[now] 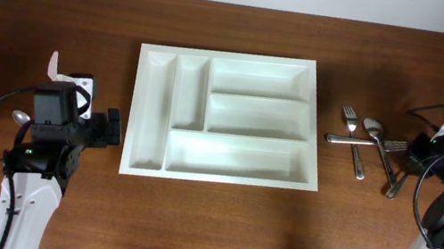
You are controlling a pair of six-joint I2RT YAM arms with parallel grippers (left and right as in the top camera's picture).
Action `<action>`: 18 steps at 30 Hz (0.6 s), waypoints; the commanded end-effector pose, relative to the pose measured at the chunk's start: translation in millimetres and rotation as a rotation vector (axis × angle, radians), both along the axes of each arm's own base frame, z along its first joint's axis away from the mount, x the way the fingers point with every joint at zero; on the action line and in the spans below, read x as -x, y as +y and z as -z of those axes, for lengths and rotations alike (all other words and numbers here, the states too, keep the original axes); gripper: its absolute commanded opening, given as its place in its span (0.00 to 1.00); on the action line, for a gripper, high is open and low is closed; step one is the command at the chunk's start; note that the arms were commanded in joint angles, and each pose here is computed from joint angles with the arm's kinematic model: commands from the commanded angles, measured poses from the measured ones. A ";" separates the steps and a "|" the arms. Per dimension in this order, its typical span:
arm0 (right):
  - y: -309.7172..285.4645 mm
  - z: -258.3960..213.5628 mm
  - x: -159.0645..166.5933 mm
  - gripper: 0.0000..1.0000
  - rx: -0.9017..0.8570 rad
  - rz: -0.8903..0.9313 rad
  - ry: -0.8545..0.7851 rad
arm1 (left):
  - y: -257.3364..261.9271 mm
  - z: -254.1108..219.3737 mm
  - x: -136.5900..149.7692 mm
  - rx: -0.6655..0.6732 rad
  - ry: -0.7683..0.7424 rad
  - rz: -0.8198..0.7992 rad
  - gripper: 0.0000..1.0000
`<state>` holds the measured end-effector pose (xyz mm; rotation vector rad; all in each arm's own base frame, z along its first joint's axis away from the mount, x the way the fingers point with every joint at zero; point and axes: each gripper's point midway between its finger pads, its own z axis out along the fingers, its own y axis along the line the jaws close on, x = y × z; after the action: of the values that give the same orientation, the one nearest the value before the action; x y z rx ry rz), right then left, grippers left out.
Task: Pack container
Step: 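Lower the right gripper onto a spoon in the right pile and grasp it, then carry the spoon with the right gripper into the tray's top compartment and release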
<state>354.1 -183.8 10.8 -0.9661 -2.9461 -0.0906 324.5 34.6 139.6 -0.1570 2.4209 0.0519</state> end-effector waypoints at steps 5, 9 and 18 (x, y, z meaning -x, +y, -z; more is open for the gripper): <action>8.9 -155.3 -41.7 0.04 0.134 -0.060 -0.310 | 2.8 -6.1 -4.2 -0.015 -0.010 0.001 0.99; 84.9 -220.2 -61.3 0.04 0.080 -0.352 -0.527 | 2.8 -6.1 -4.2 -0.015 -0.010 0.001 0.99; 279.8 -216.0 -79.7 0.04 0.085 -1.305 -0.640 | 2.8 -6.1 -4.2 -0.015 -0.010 0.001 0.99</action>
<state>430.1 39.3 259.2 0.5658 -3.6564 -0.2641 324.5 34.6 139.3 -0.1570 2.4217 0.0519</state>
